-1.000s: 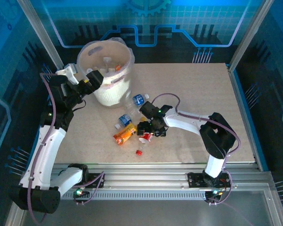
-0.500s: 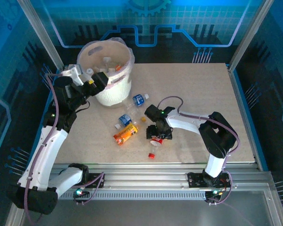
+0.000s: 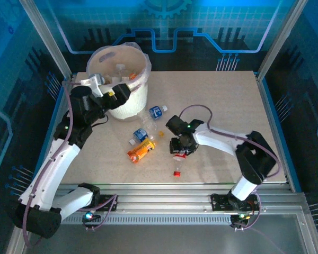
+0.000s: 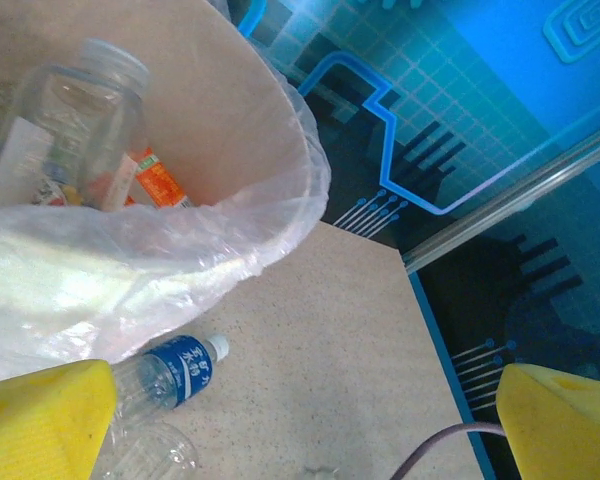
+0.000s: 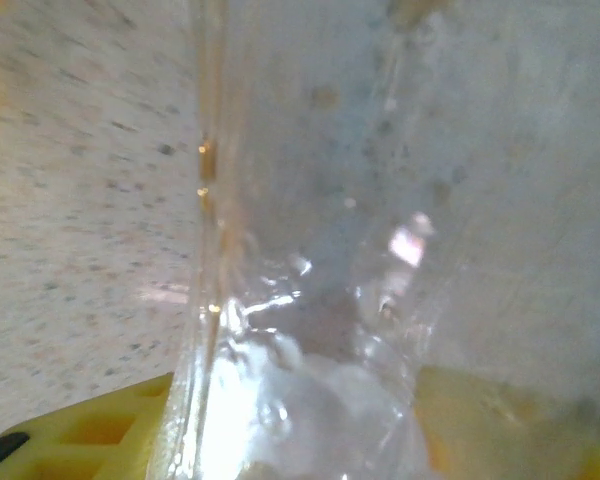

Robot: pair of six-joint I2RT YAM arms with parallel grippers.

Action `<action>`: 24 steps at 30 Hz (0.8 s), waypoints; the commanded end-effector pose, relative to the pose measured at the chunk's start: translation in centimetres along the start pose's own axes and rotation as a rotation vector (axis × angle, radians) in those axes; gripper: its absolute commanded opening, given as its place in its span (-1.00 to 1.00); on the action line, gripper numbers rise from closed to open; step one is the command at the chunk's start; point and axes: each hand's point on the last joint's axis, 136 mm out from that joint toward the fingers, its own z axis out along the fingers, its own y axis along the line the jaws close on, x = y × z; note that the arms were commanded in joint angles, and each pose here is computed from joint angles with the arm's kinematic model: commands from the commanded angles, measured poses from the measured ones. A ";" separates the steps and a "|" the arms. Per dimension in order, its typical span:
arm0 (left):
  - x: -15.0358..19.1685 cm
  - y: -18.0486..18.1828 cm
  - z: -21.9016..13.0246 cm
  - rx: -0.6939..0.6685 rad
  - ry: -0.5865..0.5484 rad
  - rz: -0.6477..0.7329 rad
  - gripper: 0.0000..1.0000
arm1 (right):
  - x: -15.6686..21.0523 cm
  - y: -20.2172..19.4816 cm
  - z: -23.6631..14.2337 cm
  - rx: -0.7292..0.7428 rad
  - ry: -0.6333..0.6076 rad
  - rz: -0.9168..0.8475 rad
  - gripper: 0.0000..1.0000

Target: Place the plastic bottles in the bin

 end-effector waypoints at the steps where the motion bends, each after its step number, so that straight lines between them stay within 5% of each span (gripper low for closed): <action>1: 0.5 -1.1 0.1 0.022 0.001 0.033 0.98 | -2.7 0.4 -3.9 -0.067 -0.190 -0.065 -0.20; 13: 5.0 -8.8 1.1 0.380 0.193 0.074 0.98 | -7.1 4.3 -19.3 -0.431 -0.822 -0.312 -0.15; 24: 11.2 -16.4 0.4 0.717 0.403 0.300 0.98 | -5.4 7.9 -24.6 -0.670 -0.919 -0.493 -0.18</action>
